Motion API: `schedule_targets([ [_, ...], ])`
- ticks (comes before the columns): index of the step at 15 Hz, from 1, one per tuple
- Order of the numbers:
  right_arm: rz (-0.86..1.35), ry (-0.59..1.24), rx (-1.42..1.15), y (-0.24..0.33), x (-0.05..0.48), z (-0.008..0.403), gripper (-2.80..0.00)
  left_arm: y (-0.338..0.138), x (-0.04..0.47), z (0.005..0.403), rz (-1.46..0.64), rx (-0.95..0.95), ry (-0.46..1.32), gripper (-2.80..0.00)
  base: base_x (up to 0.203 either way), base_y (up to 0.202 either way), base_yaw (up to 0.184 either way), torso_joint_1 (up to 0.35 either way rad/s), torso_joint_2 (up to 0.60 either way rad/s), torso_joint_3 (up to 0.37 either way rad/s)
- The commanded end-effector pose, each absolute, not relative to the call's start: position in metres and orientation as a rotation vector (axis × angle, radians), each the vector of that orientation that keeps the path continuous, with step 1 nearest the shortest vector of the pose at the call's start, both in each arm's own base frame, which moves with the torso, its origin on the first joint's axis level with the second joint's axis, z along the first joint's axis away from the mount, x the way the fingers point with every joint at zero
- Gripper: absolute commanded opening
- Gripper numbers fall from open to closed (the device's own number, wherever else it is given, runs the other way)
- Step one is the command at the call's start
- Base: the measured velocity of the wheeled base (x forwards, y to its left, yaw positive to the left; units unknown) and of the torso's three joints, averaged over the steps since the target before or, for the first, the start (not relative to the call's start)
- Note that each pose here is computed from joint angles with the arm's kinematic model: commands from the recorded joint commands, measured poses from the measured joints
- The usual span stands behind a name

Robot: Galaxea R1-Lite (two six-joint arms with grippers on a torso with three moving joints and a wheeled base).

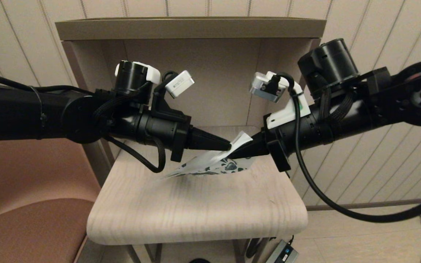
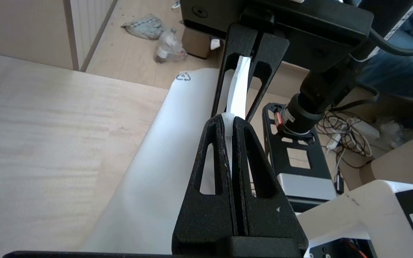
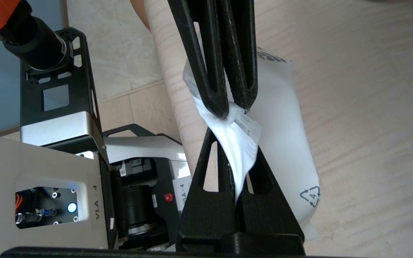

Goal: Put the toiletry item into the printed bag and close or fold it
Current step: Close the strorage bag and place it on the desk

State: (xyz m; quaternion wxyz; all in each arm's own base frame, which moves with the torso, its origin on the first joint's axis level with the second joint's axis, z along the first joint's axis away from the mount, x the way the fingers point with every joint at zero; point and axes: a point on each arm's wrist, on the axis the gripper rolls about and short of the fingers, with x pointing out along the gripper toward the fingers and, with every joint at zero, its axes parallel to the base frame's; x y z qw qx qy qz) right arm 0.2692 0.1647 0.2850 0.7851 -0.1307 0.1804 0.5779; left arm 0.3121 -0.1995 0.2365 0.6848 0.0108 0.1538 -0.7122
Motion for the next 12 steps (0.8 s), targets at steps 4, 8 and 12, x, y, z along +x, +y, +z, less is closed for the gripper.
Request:
schedule_targets([
  [4, 1.245, 0.377, -0.281, 0.163, 0.2692, 0.2866, -2.8, -0.1993, 0.3128, 0.2321, -1.6, 0.019, 0.358, -2.8, 0.0, 0.0, 0.0, 0.0, 0.0, 0.0],
  [8, 1.232, 0.366, -0.28, 0.1584, 0.2685, 0.2899, -2.8, -0.1939, 0.316, 0.2292, -1.583, 0.014, 0.366, -2.8, 0.0, 0.0, 0.0, 0.0, 0.0, 0.0],
  [12, 1.227, 0.363, -0.28, 0.1569, 0.2686, 0.291, -2.8, -0.193, 0.3155, 0.2269, -1.586, 0.023, 0.362, -2.8, 0.0, 0.0, 0.0, 0.0, 0.0, 0.0],
])
